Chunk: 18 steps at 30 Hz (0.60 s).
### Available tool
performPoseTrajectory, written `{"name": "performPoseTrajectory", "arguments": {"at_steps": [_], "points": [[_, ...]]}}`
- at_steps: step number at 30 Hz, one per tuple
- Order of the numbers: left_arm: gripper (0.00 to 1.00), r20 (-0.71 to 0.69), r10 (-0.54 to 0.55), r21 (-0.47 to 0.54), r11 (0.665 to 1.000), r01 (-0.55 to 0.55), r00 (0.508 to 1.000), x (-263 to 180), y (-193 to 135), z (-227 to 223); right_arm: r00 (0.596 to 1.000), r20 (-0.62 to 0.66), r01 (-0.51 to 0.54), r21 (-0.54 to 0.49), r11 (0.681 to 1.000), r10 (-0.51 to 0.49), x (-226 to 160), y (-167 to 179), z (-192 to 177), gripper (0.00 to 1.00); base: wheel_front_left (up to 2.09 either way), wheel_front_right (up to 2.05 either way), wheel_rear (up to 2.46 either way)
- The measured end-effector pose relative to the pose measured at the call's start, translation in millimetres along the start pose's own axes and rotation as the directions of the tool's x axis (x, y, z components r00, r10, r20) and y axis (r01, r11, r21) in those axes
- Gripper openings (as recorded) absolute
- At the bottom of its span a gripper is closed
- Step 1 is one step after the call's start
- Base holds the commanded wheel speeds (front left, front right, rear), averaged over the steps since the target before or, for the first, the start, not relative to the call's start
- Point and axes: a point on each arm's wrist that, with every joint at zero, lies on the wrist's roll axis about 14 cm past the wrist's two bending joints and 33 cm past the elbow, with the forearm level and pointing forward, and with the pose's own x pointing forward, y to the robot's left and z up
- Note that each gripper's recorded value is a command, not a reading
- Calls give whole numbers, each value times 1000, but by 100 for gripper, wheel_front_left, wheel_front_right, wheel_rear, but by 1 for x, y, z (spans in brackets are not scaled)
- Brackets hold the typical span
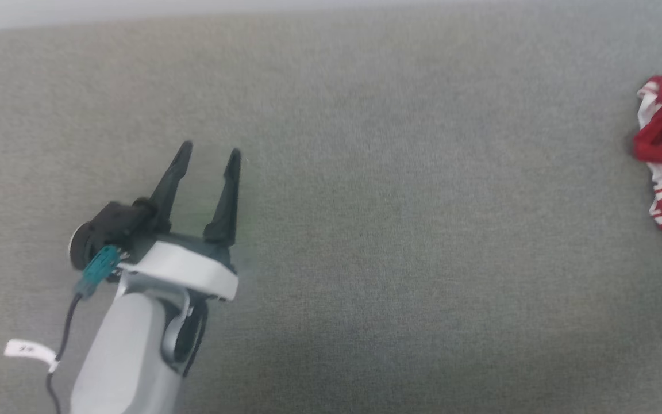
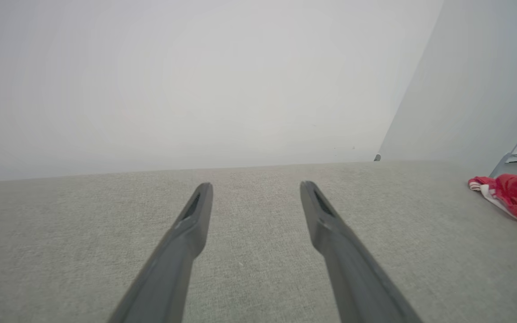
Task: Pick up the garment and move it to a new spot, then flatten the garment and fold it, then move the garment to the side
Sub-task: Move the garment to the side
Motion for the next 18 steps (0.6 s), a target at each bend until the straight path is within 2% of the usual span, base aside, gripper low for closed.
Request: {"name": "performPoseTrajectory", "arguments": {"at_steps": [8, 18], "points": [[100, 19, 86, 27, 996, -87, 996, -41, 29, 20, 981, 154, -125, 33, 992, 118, -27, 44, 17, 100, 0, 0, 0], [100, 26, 187, 50, 981, -188, 982, -101, 59, 34, 949, 237, -232, 73, 970, 209, -68, 83, 15, 100, 0, 0, 0]]}}
